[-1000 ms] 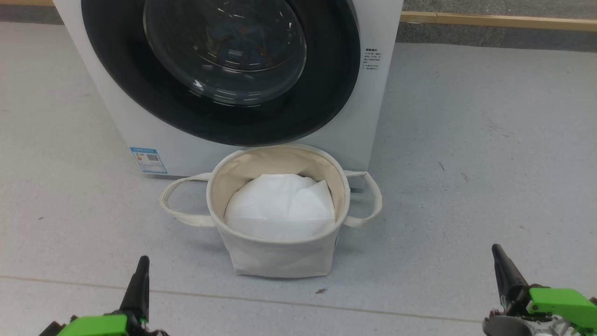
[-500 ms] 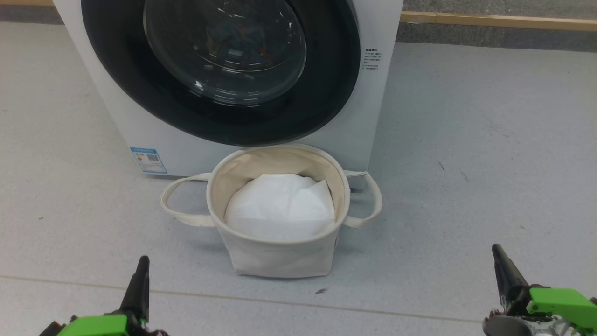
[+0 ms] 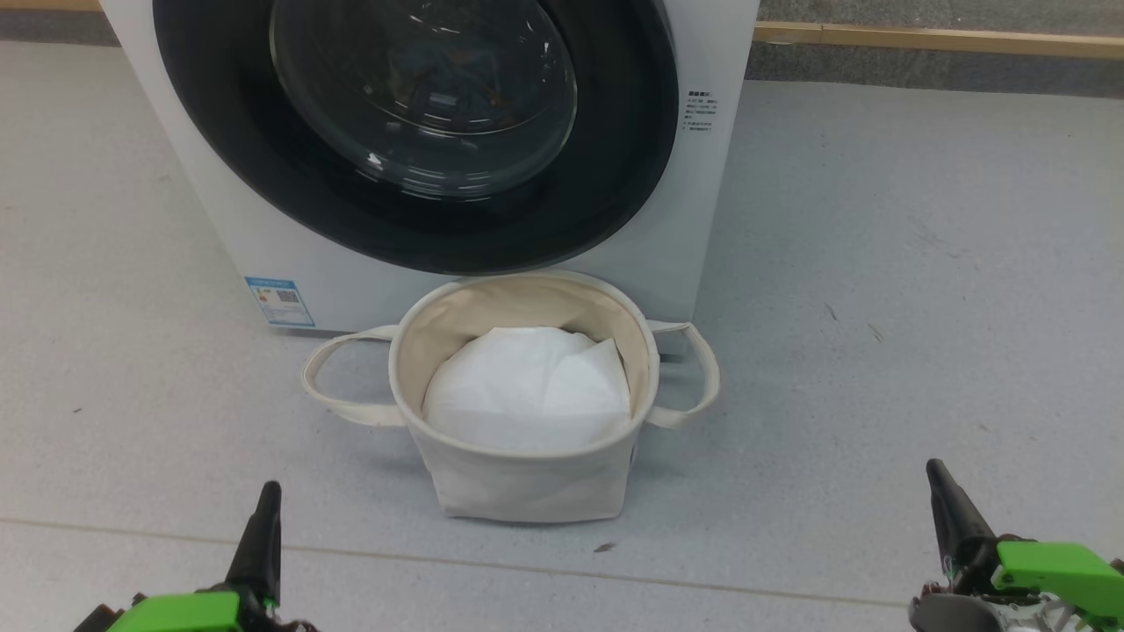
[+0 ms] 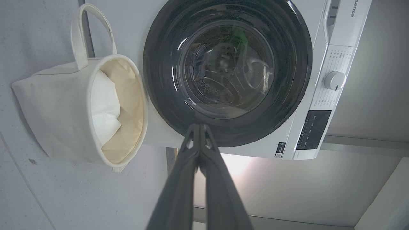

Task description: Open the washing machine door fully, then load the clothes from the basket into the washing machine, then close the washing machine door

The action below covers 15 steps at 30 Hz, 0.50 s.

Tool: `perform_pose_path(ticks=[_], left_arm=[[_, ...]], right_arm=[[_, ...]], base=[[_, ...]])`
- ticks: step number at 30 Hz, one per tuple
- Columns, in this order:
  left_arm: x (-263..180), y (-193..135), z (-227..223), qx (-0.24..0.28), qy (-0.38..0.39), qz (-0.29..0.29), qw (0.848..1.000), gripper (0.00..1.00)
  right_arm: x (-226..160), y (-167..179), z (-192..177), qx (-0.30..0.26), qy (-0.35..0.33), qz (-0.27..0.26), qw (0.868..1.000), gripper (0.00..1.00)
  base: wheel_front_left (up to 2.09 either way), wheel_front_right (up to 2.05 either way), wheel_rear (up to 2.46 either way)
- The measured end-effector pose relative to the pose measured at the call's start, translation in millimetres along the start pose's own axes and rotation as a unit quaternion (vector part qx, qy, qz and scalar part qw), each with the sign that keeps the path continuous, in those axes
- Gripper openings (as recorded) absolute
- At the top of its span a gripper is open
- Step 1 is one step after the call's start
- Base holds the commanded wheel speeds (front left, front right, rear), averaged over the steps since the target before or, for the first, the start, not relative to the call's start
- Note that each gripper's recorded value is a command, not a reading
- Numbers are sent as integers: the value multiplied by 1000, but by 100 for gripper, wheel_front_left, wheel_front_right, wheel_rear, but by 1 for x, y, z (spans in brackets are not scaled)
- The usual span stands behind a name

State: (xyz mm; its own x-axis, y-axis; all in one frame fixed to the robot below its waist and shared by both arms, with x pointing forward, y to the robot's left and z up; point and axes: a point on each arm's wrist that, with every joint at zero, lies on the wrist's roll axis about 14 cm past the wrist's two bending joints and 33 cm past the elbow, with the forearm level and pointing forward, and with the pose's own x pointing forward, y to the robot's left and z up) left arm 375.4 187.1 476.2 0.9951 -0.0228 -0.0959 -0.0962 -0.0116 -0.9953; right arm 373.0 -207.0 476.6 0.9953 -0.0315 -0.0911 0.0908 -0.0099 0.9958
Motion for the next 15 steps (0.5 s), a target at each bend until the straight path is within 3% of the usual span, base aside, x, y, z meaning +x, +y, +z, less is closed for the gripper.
perform_pose_path(ticks=[15], left_arm=[[0,0,0,0,0,0,1000,0]], right_arm=[[0,0,0,0,0,0,1000,0]], base=[[0,0,0]])
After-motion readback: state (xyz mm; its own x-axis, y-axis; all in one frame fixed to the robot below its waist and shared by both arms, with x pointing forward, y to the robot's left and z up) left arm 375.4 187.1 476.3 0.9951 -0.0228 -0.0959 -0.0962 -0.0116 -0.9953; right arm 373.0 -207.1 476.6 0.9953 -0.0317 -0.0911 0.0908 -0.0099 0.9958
